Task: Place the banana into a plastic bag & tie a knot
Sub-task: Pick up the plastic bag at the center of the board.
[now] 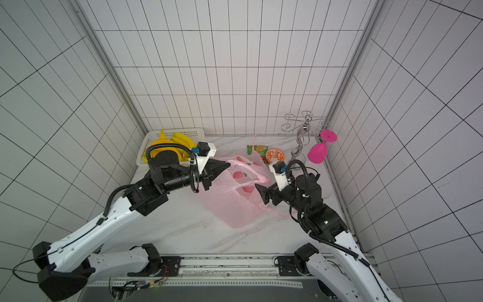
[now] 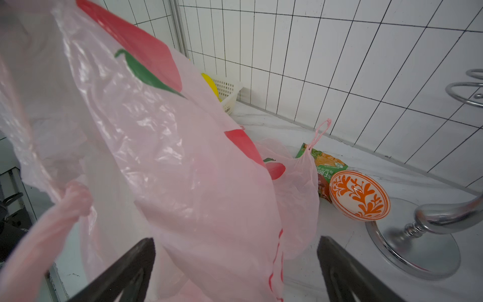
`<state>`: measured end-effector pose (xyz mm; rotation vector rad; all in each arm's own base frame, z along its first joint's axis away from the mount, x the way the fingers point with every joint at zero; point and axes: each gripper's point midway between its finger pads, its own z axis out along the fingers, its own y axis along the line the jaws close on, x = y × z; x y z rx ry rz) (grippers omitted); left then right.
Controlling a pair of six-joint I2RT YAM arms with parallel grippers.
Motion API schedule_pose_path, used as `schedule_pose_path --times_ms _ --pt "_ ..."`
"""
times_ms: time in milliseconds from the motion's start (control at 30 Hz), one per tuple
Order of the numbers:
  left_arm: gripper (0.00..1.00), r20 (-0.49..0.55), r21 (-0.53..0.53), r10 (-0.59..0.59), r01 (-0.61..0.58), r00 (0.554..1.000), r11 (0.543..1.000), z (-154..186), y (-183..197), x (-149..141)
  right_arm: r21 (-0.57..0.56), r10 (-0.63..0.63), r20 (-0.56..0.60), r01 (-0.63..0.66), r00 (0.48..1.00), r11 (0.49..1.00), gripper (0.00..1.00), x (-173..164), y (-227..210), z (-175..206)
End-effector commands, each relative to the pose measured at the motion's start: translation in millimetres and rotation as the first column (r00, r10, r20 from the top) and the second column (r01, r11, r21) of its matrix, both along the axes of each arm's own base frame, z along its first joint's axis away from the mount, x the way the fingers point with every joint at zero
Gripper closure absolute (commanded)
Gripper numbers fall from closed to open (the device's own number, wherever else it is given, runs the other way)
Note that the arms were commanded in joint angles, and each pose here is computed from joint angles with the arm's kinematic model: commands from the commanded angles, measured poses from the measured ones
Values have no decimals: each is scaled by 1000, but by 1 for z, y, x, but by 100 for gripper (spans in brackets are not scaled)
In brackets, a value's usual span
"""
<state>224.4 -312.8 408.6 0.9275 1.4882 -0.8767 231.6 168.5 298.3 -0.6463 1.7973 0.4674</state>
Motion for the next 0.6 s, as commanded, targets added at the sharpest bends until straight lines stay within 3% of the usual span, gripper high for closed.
schedule_pose_path --times_ms 0,133,333,567 --pt "100 -8 -15 -35 35 999 999 10 -4 -3 -37 -38 35 40 999 999 1 6 5 -18" --pt "100 -34 -20 -79 78 996 997 10 -8 -10 -5 -161 124 163 979 987 2 17 -2 -5" --pt "100 -40 -15 -93 93 995 996 8 -7 -14 142 -279 245 250 929 958 27 21 -15 21" --pt "100 -64 -21 -36 35 997 999 3 2 4 101 -183 249 163 951 982 93 16 0 25"
